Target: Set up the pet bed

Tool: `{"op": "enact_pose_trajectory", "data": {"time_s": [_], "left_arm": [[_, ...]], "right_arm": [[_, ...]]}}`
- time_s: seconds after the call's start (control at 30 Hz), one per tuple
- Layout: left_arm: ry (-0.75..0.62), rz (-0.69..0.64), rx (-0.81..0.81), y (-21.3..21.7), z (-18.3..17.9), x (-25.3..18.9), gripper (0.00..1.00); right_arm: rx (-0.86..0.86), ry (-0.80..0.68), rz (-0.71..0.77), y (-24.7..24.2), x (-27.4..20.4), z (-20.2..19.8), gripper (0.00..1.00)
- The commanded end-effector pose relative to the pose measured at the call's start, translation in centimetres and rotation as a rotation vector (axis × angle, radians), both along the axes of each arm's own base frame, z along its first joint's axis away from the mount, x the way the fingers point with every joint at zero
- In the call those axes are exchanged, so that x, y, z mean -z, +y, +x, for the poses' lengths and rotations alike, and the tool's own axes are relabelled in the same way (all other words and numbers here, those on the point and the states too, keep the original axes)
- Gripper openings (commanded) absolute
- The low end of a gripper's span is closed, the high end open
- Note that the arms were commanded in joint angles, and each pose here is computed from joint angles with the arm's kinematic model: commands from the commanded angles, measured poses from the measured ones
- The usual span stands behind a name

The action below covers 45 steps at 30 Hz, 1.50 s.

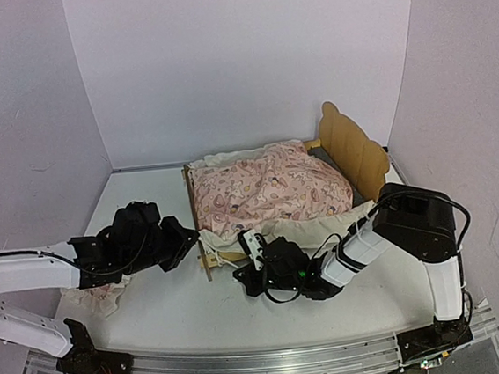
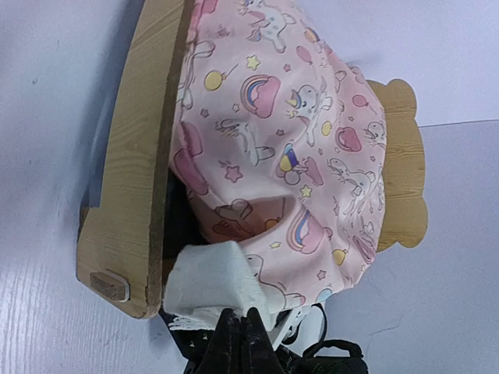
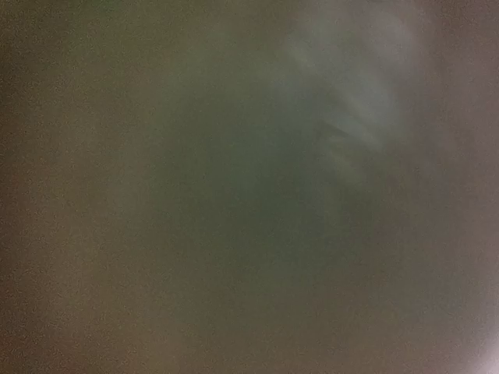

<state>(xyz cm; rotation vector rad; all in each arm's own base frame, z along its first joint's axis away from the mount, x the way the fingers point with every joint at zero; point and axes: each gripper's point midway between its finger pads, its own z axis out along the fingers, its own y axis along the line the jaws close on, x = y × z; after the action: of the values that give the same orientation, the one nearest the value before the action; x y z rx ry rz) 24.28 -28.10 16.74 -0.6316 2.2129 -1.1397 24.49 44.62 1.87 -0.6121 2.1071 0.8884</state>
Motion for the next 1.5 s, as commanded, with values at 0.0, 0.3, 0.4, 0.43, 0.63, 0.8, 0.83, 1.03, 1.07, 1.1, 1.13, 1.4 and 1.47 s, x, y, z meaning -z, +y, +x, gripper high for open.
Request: {"op": "enact_pose_trajectory", "data": {"time_s": [0.0, 0.3, 0.4, 0.43, 0.63, 0.8, 0.83, 1.03, 1.07, 1.1, 1.13, 1.4, 1.47], "left_arm": [[-0.172, 0.177, 0.092, 0.1, 0.0, -1.7, 0.0], [-0.54, 0.196, 0.339, -3.5, -2.3, -9.1, 0.0], [-0.576, 0.216, 0.268, -1.9, -1.9, -10.3, 0.0], [-0.56, 0.242, 0.231, -0.9, -1.6, -10.0, 0.0], [-0.233, 0.469, 0.087, 4.4, -1.6, -1.2, 0.0], [-0.05, 0.379, 0.088, 4.9, -3.8, 4.6, 0.0], [-0.028, 0.359, 0.1, 4.6, -4.1, 5.2, 0.0], [0.108, 0.346, 0.167, 2.9, -5.4, 9.9, 0.0], [0.118, 0.367, 0.171, 2.8, -5.3, 10.5, 0.0], [0.129, 0.387, 0.172, 2.7, -5.2, 11.1, 0.0], [0.138, 0.406, 0.173, 2.6, -4.9, 11.6, 0.0], [0.218, 0.497, 0.093, 5.5, -4.0, 16.0, 0.0], [0.236, 0.493, 0.09, 6.0, -4.4, 16.9, 0.0]], "right_arm": [[0.011, -0.054, 0.03, 0.2, -2.8, 0.9, 0.0], [-0.033, -0.059, -0.15, -0.8, -0.3, 0.7, 0.0], [-0.019, -0.087, -0.202, -1.4, -0.3, 1.1, 0.0], [-0.02, -0.101, -0.211, -1.6, -0.6, 1.3, 0.0], [0.014, -0.145, -0.258, -1.9, -3.6, 2.7, 0.0], [0.03, -0.167, -0.227, -1.8, -7.4, 3.0, 0.0], [0.031, -0.169, -0.217, -1.6, -8.1, 3.1, 0.0], [0.05, -0.196, -0.184, -1.2, -10.6, 3.7, 0.0], [0.049, -0.201, -0.181, -1.1, -10.8, 3.8, 0.0], [0.05, -0.207, -0.181, -1.1, -11.1, 3.9, 0.0], [0.059, -0.218, -0.185, -1.2, -11.4, 4.1, 0.0], [0.148, -0.303, -0.237, -3.7, -14.5, 6.1, 0.0], [0.16, -0.31, -0.241, -4.4, -14.9, 6.4, 0.0]]}}
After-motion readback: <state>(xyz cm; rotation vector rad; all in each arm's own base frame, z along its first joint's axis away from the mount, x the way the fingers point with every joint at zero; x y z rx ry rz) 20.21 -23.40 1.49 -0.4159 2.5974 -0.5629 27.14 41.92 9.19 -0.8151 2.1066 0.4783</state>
